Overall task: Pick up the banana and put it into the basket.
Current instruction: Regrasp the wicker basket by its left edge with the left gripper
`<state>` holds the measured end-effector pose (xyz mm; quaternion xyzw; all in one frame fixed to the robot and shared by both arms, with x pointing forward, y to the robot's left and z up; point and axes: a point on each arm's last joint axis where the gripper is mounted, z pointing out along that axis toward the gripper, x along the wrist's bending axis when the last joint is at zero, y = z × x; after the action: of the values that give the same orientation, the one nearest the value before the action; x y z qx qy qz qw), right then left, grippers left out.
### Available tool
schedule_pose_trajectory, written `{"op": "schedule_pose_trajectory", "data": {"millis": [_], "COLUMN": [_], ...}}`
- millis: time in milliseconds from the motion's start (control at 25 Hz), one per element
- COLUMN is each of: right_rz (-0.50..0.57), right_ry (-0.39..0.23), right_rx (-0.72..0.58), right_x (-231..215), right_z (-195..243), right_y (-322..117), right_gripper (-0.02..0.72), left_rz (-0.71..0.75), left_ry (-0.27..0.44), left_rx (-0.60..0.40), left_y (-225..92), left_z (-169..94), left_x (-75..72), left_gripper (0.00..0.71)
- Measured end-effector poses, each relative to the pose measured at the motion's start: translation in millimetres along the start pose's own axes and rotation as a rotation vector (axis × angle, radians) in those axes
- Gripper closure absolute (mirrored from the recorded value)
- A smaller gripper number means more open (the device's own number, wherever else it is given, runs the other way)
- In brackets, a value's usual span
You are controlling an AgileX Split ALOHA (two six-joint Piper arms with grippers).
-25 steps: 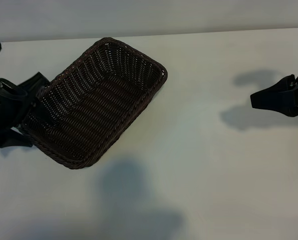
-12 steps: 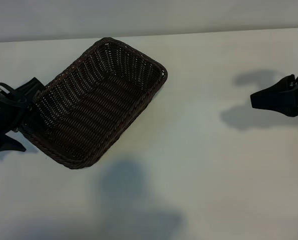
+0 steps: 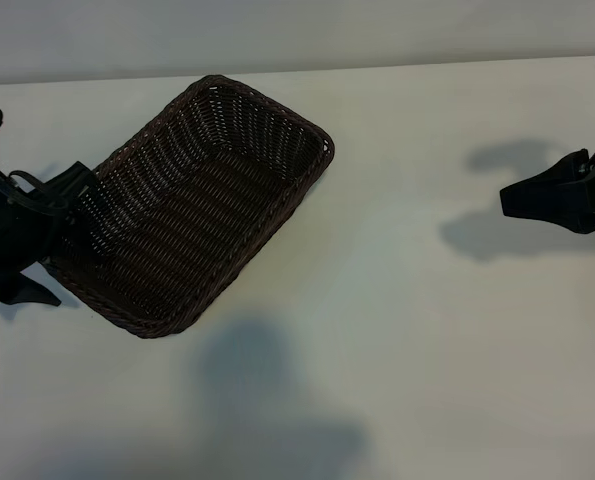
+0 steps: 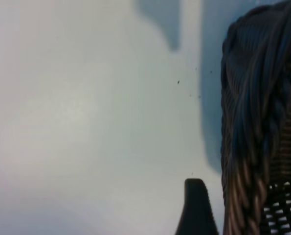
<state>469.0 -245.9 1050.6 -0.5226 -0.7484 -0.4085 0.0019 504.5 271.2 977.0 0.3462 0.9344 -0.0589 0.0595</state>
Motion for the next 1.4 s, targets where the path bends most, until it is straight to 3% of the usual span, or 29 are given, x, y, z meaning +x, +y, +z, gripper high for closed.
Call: {"op": "schedule_pose_trajectory", "data": {"millis": [800, 1000, 1240, 1400], "right_rz": [0.0, 0.0, 0.0, 0.0], "right_ry": [0.0, 0.0, 0.0, 0.0], "right_rx": [0.0, 0.0, 0.0, 0.0], "right_x": [0, 0, 0, 0], "right_z": [0, 0, 0, 0], "right_y": [0, 0, 0, 0], "right_gripper": [0.109, 0.109, 0.109, 0.109], "left_rz": [-0.032, -0.029, -0.022, -0.023], "left_ry": [0.025, 0.021, 0.028, 0.025], "left_rx": [-0.005, -0.014, -0.011, -0.01], "left_y": [19, 20, 21, 21], "left_z": [49, 51, 54, 54], "left_x": [-10.6, -11.2, -11.0, -11.3], "left_gripper": [0.177, 0.274, 0.464, 0.479]}}
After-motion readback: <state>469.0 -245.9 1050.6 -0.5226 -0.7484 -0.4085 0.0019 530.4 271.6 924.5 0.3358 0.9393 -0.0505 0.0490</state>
